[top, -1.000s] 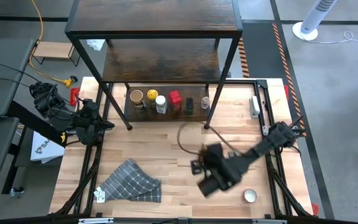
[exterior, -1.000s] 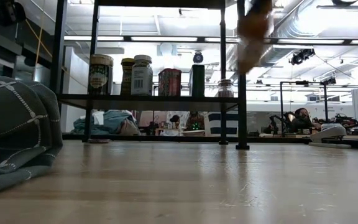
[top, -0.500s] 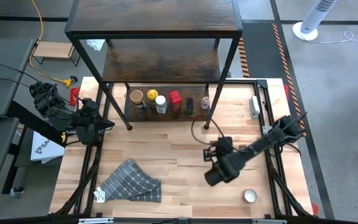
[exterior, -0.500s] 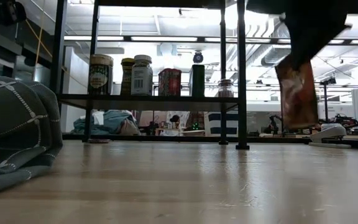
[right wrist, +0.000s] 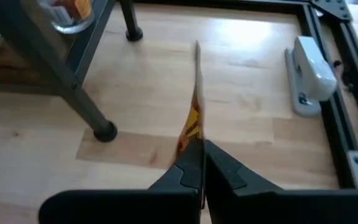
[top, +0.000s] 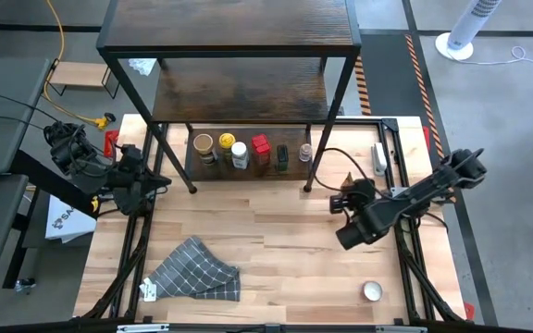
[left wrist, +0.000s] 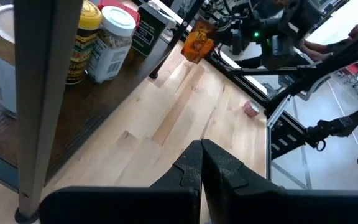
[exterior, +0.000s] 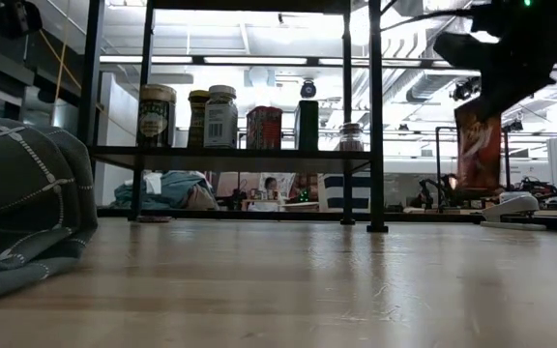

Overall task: Shelf spices
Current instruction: Remove the orange seasoning pack from the shelf, then adjust the shelf

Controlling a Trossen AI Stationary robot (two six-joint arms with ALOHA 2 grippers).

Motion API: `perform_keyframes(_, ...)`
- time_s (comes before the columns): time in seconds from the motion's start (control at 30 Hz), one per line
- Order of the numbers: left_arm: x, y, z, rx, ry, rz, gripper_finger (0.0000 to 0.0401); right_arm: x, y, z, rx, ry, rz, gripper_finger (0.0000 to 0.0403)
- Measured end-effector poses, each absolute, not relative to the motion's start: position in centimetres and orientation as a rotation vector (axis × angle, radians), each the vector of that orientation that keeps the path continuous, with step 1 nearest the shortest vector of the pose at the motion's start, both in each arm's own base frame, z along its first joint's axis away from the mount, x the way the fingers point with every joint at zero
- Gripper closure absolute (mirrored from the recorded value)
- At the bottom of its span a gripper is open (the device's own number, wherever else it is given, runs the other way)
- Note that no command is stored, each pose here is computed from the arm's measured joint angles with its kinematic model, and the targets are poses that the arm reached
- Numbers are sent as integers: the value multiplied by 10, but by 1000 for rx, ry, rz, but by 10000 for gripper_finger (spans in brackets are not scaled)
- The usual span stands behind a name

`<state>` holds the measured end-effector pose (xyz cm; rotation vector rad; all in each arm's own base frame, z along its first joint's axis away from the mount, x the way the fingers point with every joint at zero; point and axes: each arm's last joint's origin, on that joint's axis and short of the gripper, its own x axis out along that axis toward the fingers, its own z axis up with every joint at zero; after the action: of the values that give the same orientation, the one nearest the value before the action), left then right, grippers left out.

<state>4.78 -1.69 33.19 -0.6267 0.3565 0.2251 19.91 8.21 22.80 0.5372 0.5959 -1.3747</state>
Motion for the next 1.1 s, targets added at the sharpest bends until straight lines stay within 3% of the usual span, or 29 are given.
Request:
perform_keyframes(0.43,48,-16,332,-635,334,254,401,183,73,196,527,555,-1305,392)
perform_keyframes(0.8,48,-16,332,-650,319,269,395,185,75,205,579,626,-1311,242)
perform_keyframes(1.1,58,-30,337,-620,408,89,310,191,79,270,513,709,-1232,174)
